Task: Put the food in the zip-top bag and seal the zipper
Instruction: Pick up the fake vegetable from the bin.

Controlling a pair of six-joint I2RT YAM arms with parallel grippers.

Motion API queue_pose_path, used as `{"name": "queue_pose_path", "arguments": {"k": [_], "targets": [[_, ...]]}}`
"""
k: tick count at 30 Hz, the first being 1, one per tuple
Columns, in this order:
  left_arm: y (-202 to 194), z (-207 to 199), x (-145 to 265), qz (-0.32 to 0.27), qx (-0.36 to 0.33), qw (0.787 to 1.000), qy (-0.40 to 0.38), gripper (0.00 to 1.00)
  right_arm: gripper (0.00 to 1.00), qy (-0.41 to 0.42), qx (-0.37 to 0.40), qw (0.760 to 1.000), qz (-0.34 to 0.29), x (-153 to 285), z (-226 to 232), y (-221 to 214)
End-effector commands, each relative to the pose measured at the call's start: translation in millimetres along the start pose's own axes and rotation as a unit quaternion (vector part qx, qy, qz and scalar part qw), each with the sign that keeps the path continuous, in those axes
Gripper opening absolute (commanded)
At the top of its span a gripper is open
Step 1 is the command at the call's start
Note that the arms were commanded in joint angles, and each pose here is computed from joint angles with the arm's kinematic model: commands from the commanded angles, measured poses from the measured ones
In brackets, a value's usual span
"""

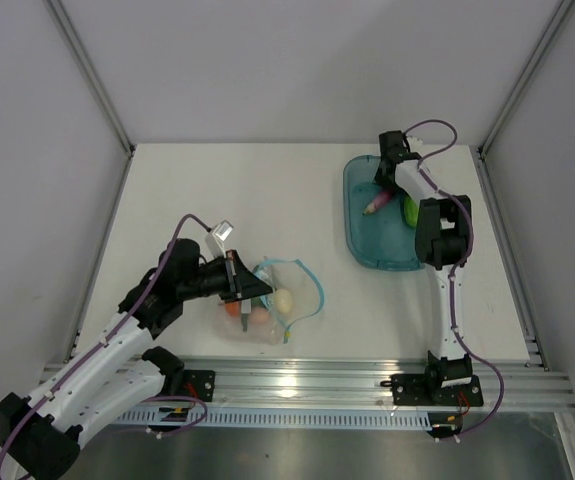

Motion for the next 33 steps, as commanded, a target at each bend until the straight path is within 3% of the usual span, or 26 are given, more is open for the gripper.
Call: {"name": "queue_pose_path", "arguments": {"k": [1,9,11,12,16,20,21,22,24,26,29,33], "targets": [[1.5,-0.5,-0.1,-0.001,-0.01,1.0,-0.012,0.01,0.62,0.021,-0.011,1.0,-0.012,-0.6,3.6,10.7],[0.8,-2.9,2.5,-0.002,-0.01,1.0,-0.014,0.01,0.38,0.057,-0.031,0.997,-0.049,35.4,0.4,35.5],[0.5,-2.4,2.8,-0.003,-0.01,1.0,-0.012,0.01,0.28,0.068,-0.033,0.995,-0.059,47.3,-1.2,43.3],[0.1,-2.3,3.4,-0.004,-0.009,1.0,-0.012,0.01,0.18,0.074,-0.037,0.994,-0.072,60.5,-3.6,52.8],[-0.9,-2.5,5.4,-0.008,-0.006,1.0,-0.011,0.01,0.0,0.089,-0.047,0.99,-0.095,102.7,-14.3,73.2],[-1.7,-2.7,6.7,-0.015,-0.003,1.0,-0.015,0.01,0.0,0.145,-0.061,0.98,-0.122,152.5,-24.7,81.9],[-1.7,-3.5,6.8,-0.014,-0.002,1.0,-0.017,0.01,0.0,0.15,-0.056,0.982,-0.105,150.5,-27.8,66.5],[-1.5,-3.7,6.2,-0.013,-0.002,1.0,-0.02,0.01,0.0,0.174,-0.072,0.973,-0.133,175.1,-33.7,74.0],[-1.0,-5.3,5.4,-0.009,0.001,1.0,-0.026,0.0,0.0,0.22,-0.058,0.967,-0.114,181.6,-32.9,49.8],[0.0,-6.3,4.3,-0.007,0.004,1.0,-0.028,0.01,0.0,0.275,-0.053,0.948,-0.15,215.7,-36.3,49.8],[1.9,-8.4,3.4,-0.006,0.004,1.0,-0.029,0.01,0.0,0.323,-0.022,0.932,-0.163,238.3,-27.9,22.2],[4.3,-11.3,3.1,-0.01,0.006,0.999,-0.031,0.01,0.0,0.37,-0.005,0.906,-0.207,300.7,-20.1,-12.3]]}}
Point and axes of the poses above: each gripper's point midway between its finger pads, its own x axis back along the fingers, its own z axis along the line the jaws close on, y = z × x, the point moved 10 cm from there along x, back along the fingers, and after that the axes turned 6 degrees about x, right-handed, at the moved point
